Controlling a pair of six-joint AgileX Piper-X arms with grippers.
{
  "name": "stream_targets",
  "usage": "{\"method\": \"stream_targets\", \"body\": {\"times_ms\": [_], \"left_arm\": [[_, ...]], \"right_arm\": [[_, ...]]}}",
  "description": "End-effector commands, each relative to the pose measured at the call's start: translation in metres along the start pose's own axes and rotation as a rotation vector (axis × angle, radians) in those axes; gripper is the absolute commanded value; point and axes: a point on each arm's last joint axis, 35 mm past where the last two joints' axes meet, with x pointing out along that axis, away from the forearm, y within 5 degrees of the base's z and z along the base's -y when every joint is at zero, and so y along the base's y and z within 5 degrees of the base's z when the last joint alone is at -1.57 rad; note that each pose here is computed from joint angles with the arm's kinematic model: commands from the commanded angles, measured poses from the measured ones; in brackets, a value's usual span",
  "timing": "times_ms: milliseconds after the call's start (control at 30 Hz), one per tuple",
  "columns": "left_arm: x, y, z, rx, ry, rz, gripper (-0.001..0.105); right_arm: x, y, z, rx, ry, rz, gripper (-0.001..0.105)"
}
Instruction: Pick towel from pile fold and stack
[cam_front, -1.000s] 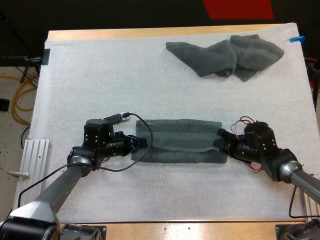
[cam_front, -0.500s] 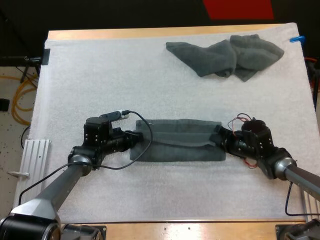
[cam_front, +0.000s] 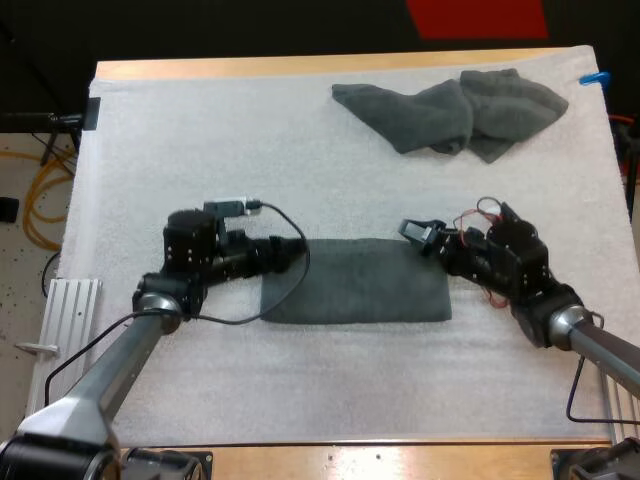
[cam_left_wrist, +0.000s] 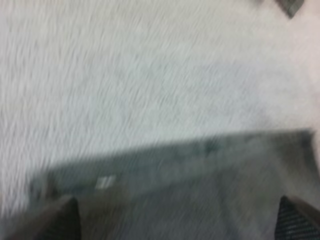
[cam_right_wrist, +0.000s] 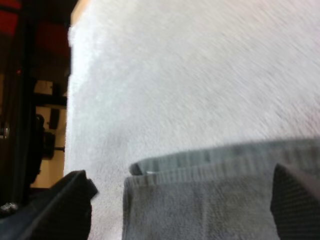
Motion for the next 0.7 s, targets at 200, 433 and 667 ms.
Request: {"method": "stream_targets", "body": {"times_ms": [200, 433, 667], "left_arm": [[-0.046, -0.042, 0.011, 0.162, -0.049, 0.037, 0.072], [-0.095, -0.069, -0.011, 0.228, -0.030, 0.052, 0.082], [-0.145, -0.088, -0.048, 0.223, -0.003, 0.060, 0.087]], "right_arm": [[-0.032, 0.022, 0.015, -0.227, 0.075, -0.131, 0.073], [-0.077, 0.039, 0.008, -0.264, 0.167, -0.193, 0.073], [-0.120, 0.047, -0.008, -0.244, 0.276, -0.261, 0.073]]}}
